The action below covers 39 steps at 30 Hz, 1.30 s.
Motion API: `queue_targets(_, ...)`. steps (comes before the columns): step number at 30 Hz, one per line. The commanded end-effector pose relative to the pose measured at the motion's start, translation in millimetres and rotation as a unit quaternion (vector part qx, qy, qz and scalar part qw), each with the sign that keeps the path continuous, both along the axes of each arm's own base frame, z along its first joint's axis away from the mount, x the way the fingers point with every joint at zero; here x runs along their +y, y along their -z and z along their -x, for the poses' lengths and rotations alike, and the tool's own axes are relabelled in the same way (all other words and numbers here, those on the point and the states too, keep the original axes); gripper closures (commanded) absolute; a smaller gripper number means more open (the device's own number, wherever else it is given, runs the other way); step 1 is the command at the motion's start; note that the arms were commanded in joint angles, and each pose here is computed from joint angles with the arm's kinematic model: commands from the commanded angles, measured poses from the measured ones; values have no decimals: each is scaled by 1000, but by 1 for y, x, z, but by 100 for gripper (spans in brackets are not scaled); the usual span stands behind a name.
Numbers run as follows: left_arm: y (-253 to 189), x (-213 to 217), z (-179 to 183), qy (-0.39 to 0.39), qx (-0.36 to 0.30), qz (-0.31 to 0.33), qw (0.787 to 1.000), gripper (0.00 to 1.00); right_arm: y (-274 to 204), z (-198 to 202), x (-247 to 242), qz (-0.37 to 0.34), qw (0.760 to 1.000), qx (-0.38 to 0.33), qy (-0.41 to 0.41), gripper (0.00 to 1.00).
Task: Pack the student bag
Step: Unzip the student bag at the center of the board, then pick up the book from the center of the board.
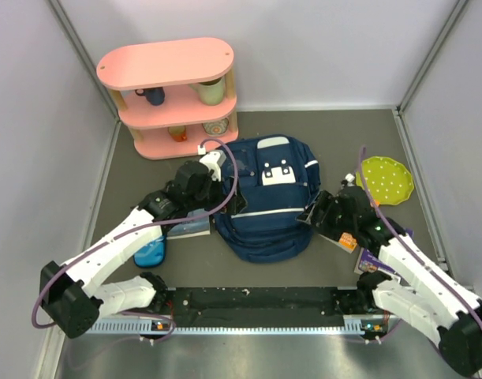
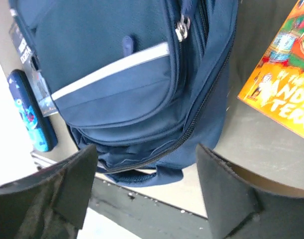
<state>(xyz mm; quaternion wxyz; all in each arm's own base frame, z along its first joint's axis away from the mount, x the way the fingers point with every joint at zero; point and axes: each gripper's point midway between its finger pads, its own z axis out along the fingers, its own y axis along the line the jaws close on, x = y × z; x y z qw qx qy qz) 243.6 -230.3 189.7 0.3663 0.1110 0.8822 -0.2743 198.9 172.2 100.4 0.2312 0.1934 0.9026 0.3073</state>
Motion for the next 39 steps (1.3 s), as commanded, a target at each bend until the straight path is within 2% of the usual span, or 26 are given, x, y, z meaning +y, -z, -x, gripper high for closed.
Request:
queue_targets(1,-27,-29,-11,32,-26,61,997,1,-52,-20,-40,72,991,-91,60,12)
queue_targets(3,-34,-50,-11,57,-32,69,995,1,-56,-24,-73,119,981,-100,117,1)
queue_targets(7,-66,-99,-17,108,-68,79,989,1,-55,-29,-117,153,969,-71,179,1)
queue_targets(8,-58,-114,-16,123,-58,75,988,1,-52,-27,-133,162,964,-53,207,1)
queue_targets(10,-75,-134,-21,137,-72,94,983,1,-50,-27,-144,165,961,-29,220,1)
queue_targets(11,-67,-147,-21,147,-64,91,983,1,-47,-25,-156,168,956,-11,241,1)
queue_targets(13,-82,-166,-24,163,-75,114,977,1,-43,-26,-156,165,958,5,234,1)
queue_targets(14,-71,-180,-23,175,-64,112,976,1,-41,-25,-163,167,955,15,246,1)
queue_targets(19,-81,-228,-18,219,-62,132,965,1,-7,-15,-163,121,958,91,243,1)
queue_targets(24,-61,-262,-23,243,-33,140,959,1,37,-2,-169,100,949,146,260,1)
queue_targets(33,-1,-300,-45,247,2,114,962,1,64,-13,-185,121,942,139,281,1)
queue_targets(39,43,-310,-55,235,34,96,967,1,73,-23,-185,83,945,122,291,11)
